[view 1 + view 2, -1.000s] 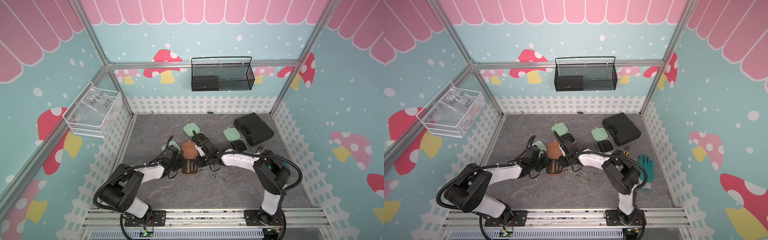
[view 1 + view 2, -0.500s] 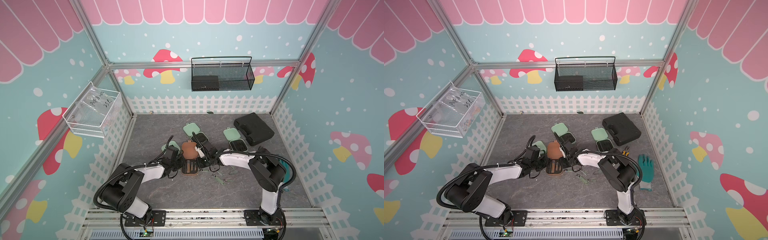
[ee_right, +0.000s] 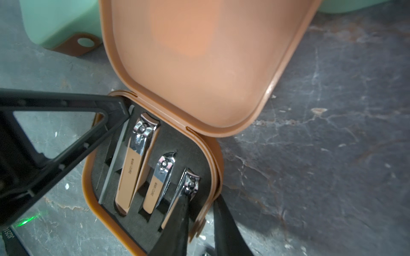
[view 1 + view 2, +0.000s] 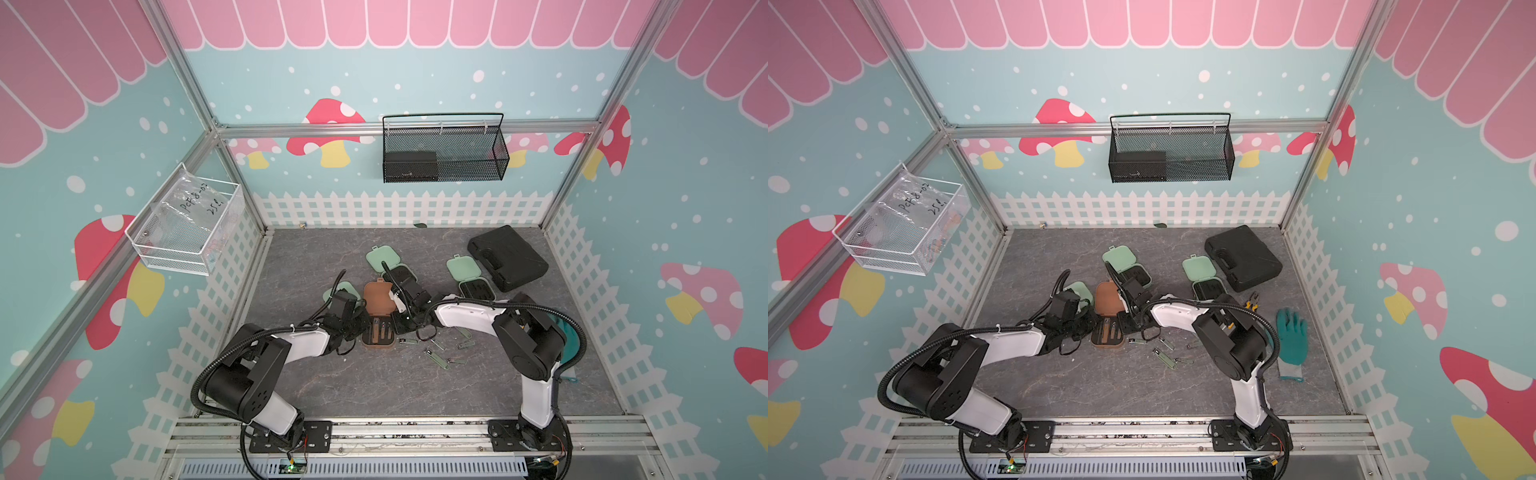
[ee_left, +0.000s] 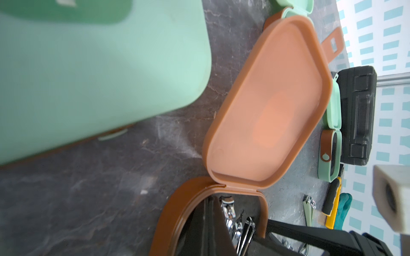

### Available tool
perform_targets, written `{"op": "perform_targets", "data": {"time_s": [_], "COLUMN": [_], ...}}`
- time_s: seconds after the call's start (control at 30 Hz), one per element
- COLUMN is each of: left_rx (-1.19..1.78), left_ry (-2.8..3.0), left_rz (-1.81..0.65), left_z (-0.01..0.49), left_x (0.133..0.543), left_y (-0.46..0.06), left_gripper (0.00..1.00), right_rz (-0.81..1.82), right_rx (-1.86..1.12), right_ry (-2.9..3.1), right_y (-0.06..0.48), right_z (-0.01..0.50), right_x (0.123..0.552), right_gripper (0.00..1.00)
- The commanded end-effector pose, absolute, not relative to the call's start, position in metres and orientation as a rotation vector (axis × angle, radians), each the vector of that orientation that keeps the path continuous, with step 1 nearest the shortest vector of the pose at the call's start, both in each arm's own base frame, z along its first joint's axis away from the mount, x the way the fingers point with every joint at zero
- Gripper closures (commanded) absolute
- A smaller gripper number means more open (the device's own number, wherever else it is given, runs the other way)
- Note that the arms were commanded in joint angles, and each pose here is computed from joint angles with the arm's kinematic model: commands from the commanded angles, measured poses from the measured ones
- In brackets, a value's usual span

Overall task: Organize nail clipper sets
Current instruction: Adjust the storage box at the center of the board.

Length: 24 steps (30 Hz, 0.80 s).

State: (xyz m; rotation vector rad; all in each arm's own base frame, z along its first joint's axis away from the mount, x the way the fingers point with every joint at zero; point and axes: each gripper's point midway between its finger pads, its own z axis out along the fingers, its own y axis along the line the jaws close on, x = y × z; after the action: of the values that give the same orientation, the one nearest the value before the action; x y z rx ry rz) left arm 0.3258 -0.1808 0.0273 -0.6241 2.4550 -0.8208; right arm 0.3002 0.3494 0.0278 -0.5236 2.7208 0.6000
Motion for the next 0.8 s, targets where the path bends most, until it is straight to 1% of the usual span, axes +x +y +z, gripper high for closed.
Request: {"op": "perform_targets", "data": {"time_s": [0.0,0.33,0.47,0.6,0.7,0.77], "left_rx": [-0.735,-0.732,-0.727,-0.69,-0.644,-0.608], "left_ry": [2.751,2.755,2.747,2.724,2.697,2.675], "left_rz": [-0.68,-0.704,-0.708,-0.714,-0.706,-0.7], "left_z": [-0.038,-0.042,-0.037,-0.023,-0.006,0.008], "left_x": [0.263,0.262,0.262,0.265,0.27,0.274], "left_y": [-0.167,-0.171,-0.17,-0.17,-0.17,-0.169], "left_gripper": [1.0,1.0,1.0,1.0,0.92,0.84], "right_rz": [0.429,0.188,0.166,0.136,0.148,0.161], "right_rx": [-0.537,-0.582,-0.597,-0.605,-0.621,-0.647], "right_ry": [2.828,2.89,2.887,2.866,2.849,2.834], "right_y": [0.34,0.336,0.334,0.331,0.335,0.339], "right_z": [-0.017,-0.04,-0.043,-0.038,-0.033,-0.03], "right_x": [0.287,0.285,0.285,0.29,0.292,0.295], "right_gripper": [0.77,0.77,0.82,0.89,0.92,0.95]}}
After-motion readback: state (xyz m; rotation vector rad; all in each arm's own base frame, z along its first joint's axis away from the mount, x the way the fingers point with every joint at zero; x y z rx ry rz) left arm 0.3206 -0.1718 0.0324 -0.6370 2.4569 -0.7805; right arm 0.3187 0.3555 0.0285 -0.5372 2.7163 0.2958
